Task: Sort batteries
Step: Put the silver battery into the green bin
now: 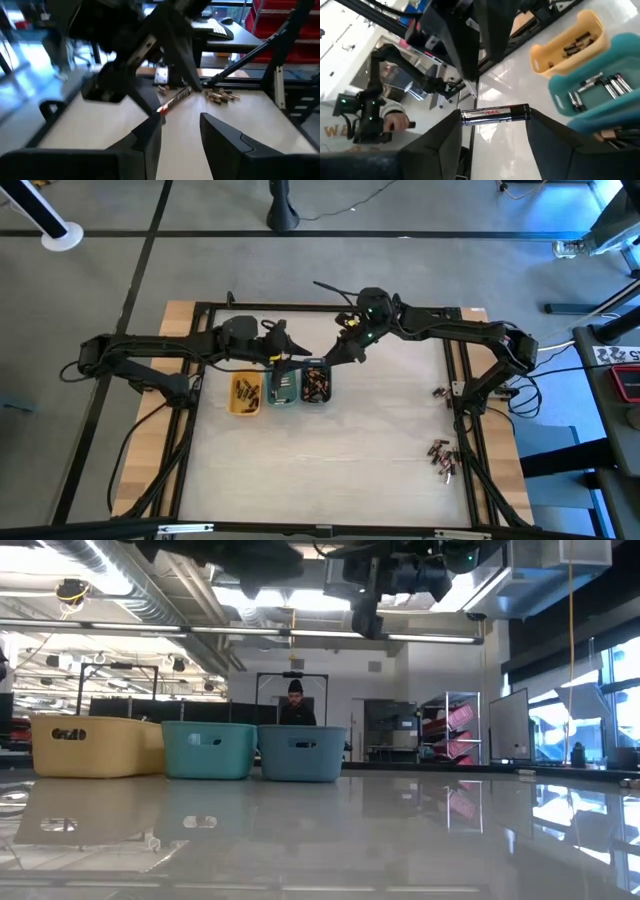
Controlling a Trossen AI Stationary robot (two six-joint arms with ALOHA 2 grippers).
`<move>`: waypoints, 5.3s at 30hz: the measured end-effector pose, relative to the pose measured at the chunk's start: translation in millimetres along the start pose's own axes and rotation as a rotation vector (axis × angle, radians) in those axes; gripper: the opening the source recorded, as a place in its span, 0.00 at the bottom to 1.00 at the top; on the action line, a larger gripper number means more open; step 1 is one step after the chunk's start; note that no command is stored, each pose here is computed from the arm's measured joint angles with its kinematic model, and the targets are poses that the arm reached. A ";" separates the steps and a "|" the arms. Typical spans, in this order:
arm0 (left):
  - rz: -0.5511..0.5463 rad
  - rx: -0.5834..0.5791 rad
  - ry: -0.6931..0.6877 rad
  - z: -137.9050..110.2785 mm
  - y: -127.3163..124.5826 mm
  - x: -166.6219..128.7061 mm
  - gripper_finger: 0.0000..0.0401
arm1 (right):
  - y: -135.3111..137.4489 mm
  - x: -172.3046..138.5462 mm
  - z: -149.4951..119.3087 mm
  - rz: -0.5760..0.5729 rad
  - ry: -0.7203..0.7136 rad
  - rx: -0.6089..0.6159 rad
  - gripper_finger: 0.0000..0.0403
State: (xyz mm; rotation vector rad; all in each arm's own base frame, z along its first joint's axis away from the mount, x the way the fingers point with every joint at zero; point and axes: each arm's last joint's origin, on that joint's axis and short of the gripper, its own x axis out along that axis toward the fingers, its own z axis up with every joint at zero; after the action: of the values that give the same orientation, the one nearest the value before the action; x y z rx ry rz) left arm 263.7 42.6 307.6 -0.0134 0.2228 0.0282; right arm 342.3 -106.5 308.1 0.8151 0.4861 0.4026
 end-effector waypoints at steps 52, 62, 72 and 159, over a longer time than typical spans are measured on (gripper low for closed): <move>0.018 0.405 -0.130 2.9 -17.2 24.1 0.64 | 15.7 10.7 2.8 0.078 -0.034 -0.022 0.49; 0.019 0.405 -0.131 3.0 -17.0 24.0 0.52 | 15.8 10.7 2.8 0.079 -0.033 -0.004 0.49; 0.013 0.359 -0.116 -1.2 -16.6 29.5 0.42 | 15.3 10.7 3.1 0.064 -0.045 0.027 0.49; 0.222 -0.715 0.439 -85.7 36.5 69.7 0.49 | -38.5 -47.3 7.7 -0.190 -0.053 0.056 0.82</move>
State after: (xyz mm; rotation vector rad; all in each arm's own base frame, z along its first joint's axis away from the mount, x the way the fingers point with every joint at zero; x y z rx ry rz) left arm 311.7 79.5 208.2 -0.7122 0.6429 0.3273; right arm 313.9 -159.4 295.1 0.8239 0.5221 0.1916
